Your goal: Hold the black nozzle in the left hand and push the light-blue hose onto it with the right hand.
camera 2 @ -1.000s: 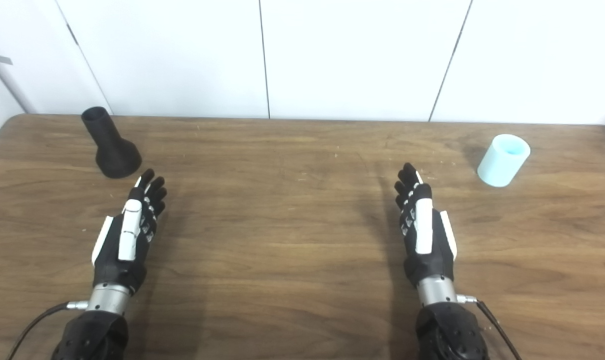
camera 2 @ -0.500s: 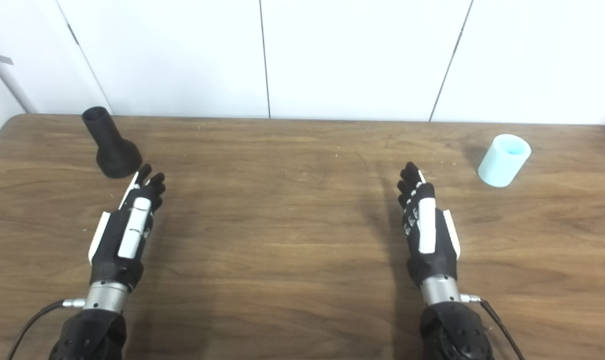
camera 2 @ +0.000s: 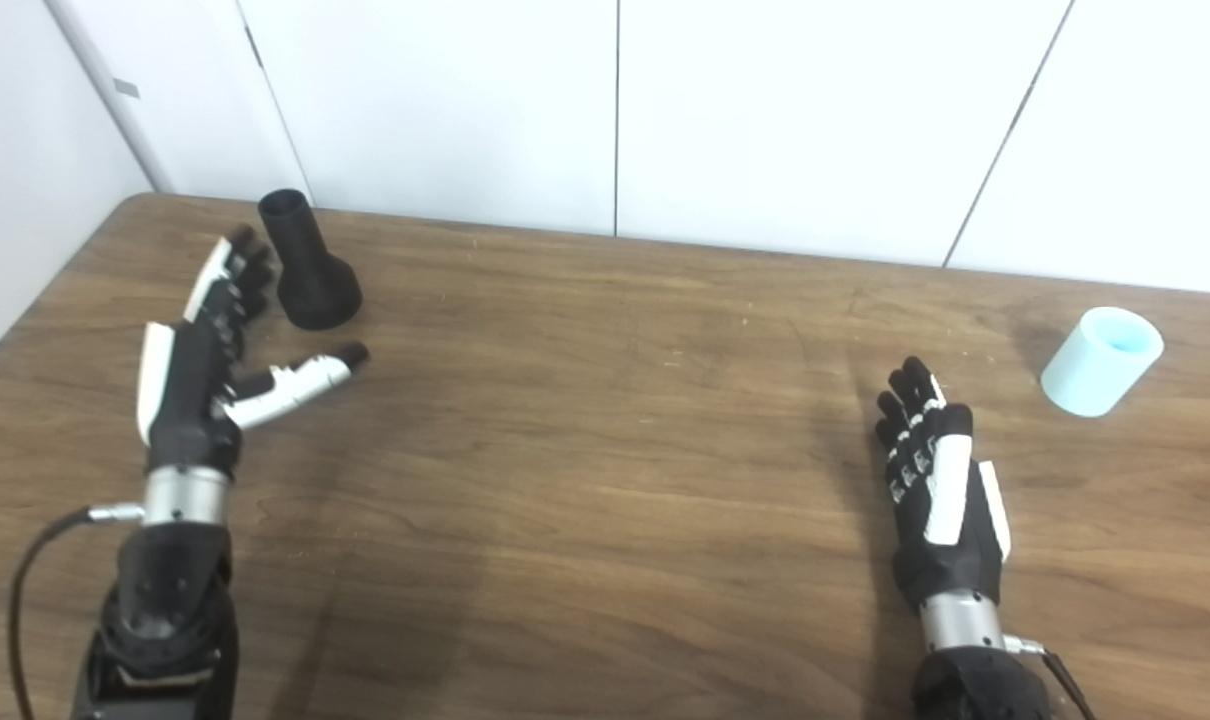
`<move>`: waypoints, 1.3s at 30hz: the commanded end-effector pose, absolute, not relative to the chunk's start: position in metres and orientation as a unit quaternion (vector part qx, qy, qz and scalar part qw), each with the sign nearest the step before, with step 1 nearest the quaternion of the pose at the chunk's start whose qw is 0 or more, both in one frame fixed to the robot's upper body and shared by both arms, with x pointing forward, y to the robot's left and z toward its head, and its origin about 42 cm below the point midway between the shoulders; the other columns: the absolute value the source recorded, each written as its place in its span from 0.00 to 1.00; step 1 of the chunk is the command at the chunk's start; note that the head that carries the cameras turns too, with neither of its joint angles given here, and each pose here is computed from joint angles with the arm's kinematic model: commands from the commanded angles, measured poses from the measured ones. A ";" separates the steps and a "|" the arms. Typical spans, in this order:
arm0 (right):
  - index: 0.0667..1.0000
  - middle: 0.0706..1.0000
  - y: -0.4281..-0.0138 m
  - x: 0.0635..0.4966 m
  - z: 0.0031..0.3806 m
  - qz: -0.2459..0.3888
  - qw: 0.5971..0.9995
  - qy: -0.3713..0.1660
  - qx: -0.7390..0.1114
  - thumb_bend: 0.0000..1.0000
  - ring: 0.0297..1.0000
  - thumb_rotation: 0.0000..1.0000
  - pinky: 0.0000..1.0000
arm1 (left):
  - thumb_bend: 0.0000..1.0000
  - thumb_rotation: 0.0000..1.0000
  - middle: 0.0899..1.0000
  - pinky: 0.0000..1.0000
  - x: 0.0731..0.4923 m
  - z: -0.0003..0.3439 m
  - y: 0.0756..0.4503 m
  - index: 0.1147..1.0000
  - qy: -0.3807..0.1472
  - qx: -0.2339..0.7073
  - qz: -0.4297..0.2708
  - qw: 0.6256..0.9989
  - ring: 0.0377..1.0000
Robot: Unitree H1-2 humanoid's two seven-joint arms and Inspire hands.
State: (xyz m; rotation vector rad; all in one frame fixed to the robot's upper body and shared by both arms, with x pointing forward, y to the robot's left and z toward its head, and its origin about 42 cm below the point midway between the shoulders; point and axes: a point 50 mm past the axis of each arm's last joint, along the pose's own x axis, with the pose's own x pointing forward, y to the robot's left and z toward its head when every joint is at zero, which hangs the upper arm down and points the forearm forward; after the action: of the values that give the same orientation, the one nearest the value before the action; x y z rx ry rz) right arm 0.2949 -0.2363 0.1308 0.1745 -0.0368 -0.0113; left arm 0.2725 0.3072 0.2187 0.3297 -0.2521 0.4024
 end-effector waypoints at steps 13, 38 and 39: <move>0.95 0.95 -0.246 0.304 0.133 0.006 0.994 -0.059 0.089 0.51 0.95 1.00 0.97 | 0.85 0.22 0.95 0.99 0.295 0.256 0.335 0.91 -0.136 0.294 0.231 0.918 0.99; 0.92 0.91 -0.276 0.308 0.101 0.010 0.996 -0.043 0.082 0.59 0.92 0.98 0.90 | 0.91 0.30 1.00 1.00 0.335 0.232 0.347 0.98 -0.017 0.379 0.234 0.895 1.00; 0.92 0.91 -0.277 0.307 0.099 0.011 0.996 -0.043 0.082 0.59 0.92 0.97 0.90 | 0.91 0.31 1.00 1.00 0.336 0.230 0.348 0.98 -0.013 0.382 0.234 0.894 1.00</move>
State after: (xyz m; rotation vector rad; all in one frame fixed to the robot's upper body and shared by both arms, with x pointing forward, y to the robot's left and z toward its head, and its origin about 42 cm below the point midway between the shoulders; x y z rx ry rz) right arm 0.3184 -0.2668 0.1224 0.1643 -0.1294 0.0326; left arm 0.3272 0.3436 0.2091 0.7498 0.0389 0.4406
